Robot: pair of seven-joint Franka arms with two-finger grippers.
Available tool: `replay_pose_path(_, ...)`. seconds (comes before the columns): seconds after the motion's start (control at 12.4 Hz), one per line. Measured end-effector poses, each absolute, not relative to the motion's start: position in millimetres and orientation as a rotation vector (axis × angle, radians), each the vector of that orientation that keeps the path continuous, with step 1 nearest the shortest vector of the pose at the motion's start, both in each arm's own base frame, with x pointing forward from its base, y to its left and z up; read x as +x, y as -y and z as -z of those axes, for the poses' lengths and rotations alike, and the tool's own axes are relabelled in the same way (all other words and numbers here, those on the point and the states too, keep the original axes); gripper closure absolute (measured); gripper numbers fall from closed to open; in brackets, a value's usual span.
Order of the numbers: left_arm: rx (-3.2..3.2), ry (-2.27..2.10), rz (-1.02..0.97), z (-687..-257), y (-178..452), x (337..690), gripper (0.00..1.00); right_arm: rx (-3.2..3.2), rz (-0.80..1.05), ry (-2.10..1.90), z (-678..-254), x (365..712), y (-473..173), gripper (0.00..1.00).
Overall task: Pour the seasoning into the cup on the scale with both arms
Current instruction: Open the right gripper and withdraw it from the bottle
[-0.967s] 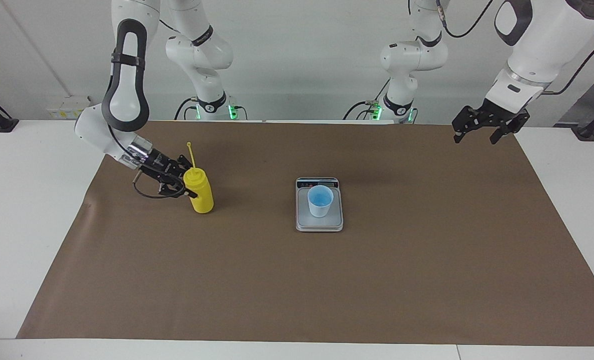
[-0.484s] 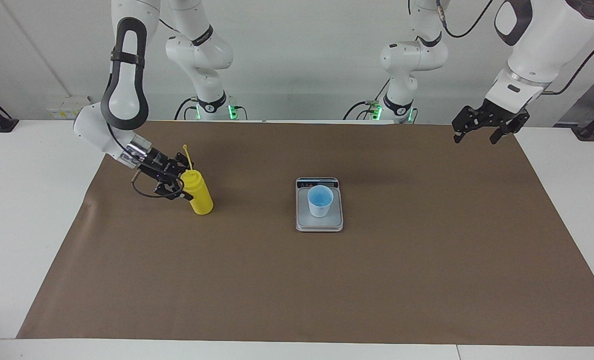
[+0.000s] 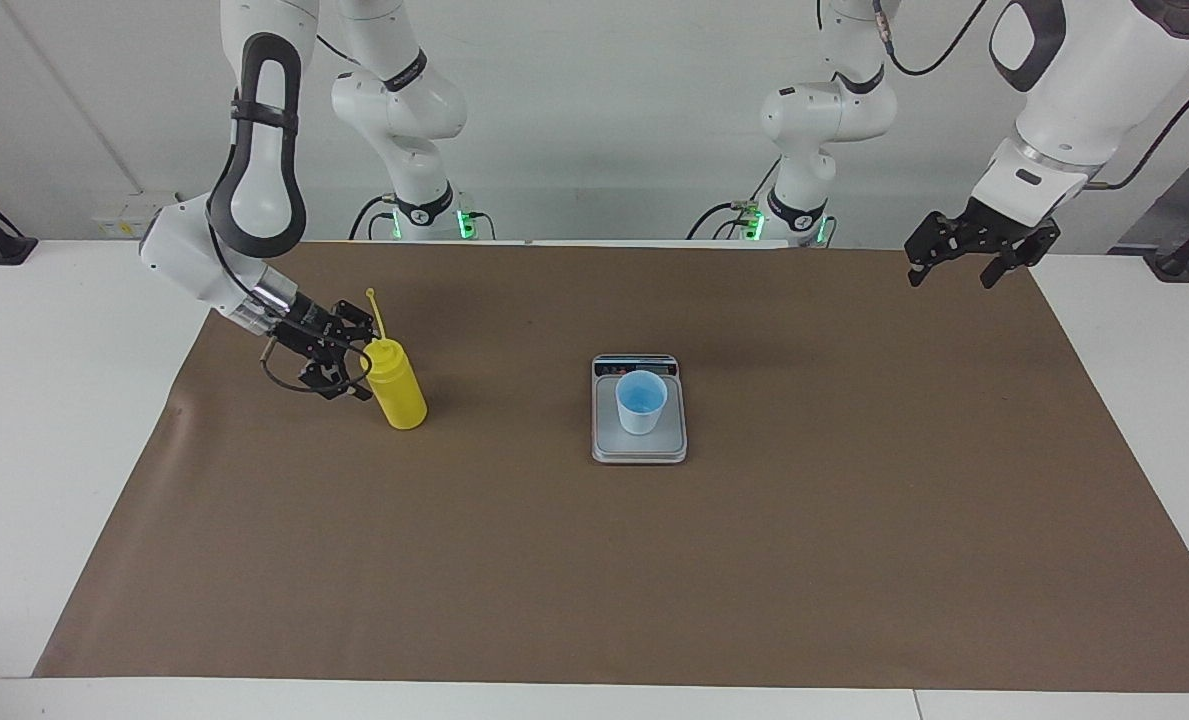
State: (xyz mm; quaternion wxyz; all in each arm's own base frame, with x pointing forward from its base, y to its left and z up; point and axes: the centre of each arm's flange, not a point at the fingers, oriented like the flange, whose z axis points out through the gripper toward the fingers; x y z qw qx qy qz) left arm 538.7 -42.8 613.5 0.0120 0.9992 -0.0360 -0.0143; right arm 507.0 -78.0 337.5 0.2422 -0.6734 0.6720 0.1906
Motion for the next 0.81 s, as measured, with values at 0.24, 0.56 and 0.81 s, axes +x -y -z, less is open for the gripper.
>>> replay_pose_path(0.24,3.115,0.112,0.045,-614,43,539,0.0,-2.181,-0.371,-1.765,-359,515,90,0.0)
replay_pose_path(0.56,3.115,0.112,0.045,-614,43,539,0.0,-2.467,-0.162,-1.582,-409,515,92,0.0)
replay_pose_path(0.81,3.115,0.112,0.045,-614,43,539,0.0,-2.694,-0.023,-1.244,-449,509,79,0.0)
